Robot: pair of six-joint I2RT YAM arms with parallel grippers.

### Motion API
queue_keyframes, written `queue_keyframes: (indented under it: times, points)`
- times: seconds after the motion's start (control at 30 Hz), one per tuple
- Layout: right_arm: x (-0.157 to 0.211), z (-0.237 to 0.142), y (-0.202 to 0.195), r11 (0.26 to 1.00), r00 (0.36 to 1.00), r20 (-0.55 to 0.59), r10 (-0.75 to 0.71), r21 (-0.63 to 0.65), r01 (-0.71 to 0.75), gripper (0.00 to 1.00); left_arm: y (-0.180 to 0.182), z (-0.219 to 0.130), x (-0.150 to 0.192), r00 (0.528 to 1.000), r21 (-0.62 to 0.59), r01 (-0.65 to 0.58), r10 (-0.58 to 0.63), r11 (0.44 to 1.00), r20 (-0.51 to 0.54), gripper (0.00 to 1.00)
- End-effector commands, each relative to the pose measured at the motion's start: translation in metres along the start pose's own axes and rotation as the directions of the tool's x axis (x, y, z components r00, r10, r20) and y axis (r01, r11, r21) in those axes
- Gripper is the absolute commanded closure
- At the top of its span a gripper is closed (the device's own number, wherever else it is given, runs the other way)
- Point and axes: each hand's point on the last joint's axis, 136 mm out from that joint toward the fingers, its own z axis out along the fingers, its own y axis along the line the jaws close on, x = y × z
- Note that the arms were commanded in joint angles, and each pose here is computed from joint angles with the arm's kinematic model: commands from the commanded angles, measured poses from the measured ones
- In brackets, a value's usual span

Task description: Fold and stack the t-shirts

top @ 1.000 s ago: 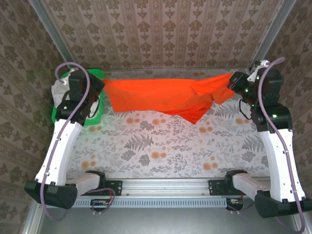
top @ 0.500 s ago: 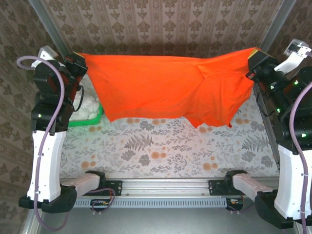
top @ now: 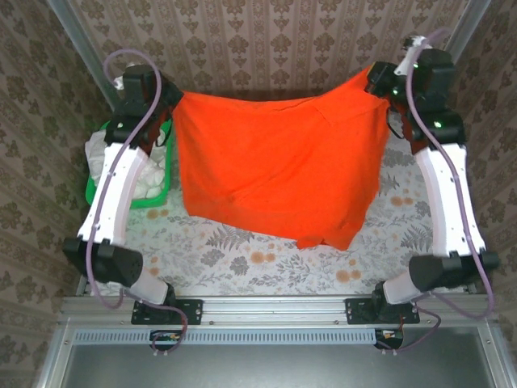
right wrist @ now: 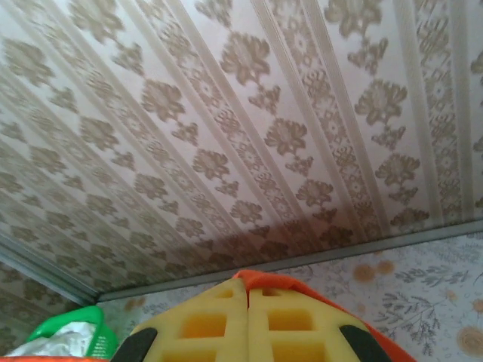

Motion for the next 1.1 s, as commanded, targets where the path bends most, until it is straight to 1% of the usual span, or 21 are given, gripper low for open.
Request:
queue_keyframes:
  times: [0.0,0.07,0.13,0.2,0.3,0.4,0.47,0.53,0.57,0.6,0.67,0.73,0.83,0.87,0.97,1.07]
  points:
    - [-0.051,0.004,0.023,0.996,0.989,0.146,-0.031,-0.075,0.042,1.0,-0.032,0.004,-0.034,0.998,0.101,0.006,-0.013,0.995,0.069,1.0]
    - [-0.067,0.009,0.033,0.994,0.984,0.175,-0.021,-0.102,0.039,1.0,-0.042,0.012,-0.042,0.997,0.121,0.012,-0.02,0.993,0.069,1.0]
    - [-0.082,0.007,0.044,0.99,0.98,0.201,-0.007,-0.139,0.036,1.0,-0.061,0.007,-0.056,0.996,0.165,0.002,-0.017,0.986,0.089,1.0]
    - [-0.103,-0.007,0.06,0.982,0.968,0.25,0.003,-0.186,0.045,1.0,-0.081,-0.009,-0.072,0.993,0.217,-0.009,-0.017,0.976,0.12,1.0]
    - [-0.131,-0.042,0.08,0.97,0.946,0.325,0.01,-0.232,0.07,1.0,-0.104,-0.04,-0.093,0.985,0.282,-0.031,-0.018,0.959,0.169,1.0]
    - [-0.135,-0.07,0.081,0.974,0.937,0.349,0.003,-0.215,0.077,1.0,-0.107,-0.065,-0.1,0.981,0.294,-0.055,-0.002,0.954,0.192,1.0]
    - [-0.119,-0.074,0.071,0.98,0.947,0.32,-0.007,-0.184,0.069,1.0,-0.094,-0.07,-0.092,0.982,0.259,-0.074,0.026,0.963,0.186,1.0]
    - [-0.089,-0.072,0.053,0.989,0.964,0.267,-0.005,-0.144,0.045,1.0,-0.068,-0.065,-0.073,0.988,0.208,-0.063,0.032,0.976,0.15,1.0]
    - [-0.063,-0.069,0.038,0.994,0.976,0.216,0.004,-0.111,0.021,1.0,-0.052,-0.059,-0.06,0.992,0.187,-0.051,0.028,0.981,0.124,1.0]
    - [-0.046,-0.071,0.03,0.995,0.983,0.186,0.01,-0.095,0.008,1.0,-0.037,-0.052,-0.044,0.995,0.165,-0.045,0.029,0.985,0.097,1.0]
    - [0.011,-0.065,0.001,0.998,0.996,0.067,0.053,-0.04,-0.05,1.0,0.005,-0.038,-0.004,1.0,0.096,0.001,-0.002,0.995,0.005,1.0]
    - [0.07,-0.062,-0.023,0.993,0.992,-0.046,0.116,0.003,-0.115,1.0,0.045,-0.027,0.038,0.995,0.025,0.041,-0.039,0.999,-0.087,1.0]
    - [0.156,-0.063,-0.061,0.977,0.961,-0.183,0.207,0.092,-0.193,1.0,0.106,-0.017,0.099,0.976,-0.085,0.089,-0.104,0.992,-0.19,1.0]
    - [0.186,-0.062,-0.074,0.969,0.945,-0.228,0.236,0.126,-0.212,1.0,0.127,-0.014,0.119,0.97,-0.127,0.083,-0.109,0.988,-0.216,1.0]
    - [0.266,-0.064,-0.109,0.944,0.887,-0.344,0.31,0.22,-0.244,1.0,0.183,-0.013,0.166,0.95,-0.243,0.073,-0.142,0.967,-0.28,1.0]
    - [0.332,-0.072,-0.138,0.916,0.822,-0.431,0.372,0.316,-0.248,1.0,0.231,-0.014,0.206,0.926,-0.345,0.054,-0.177,0.937,-0.335,1.0]
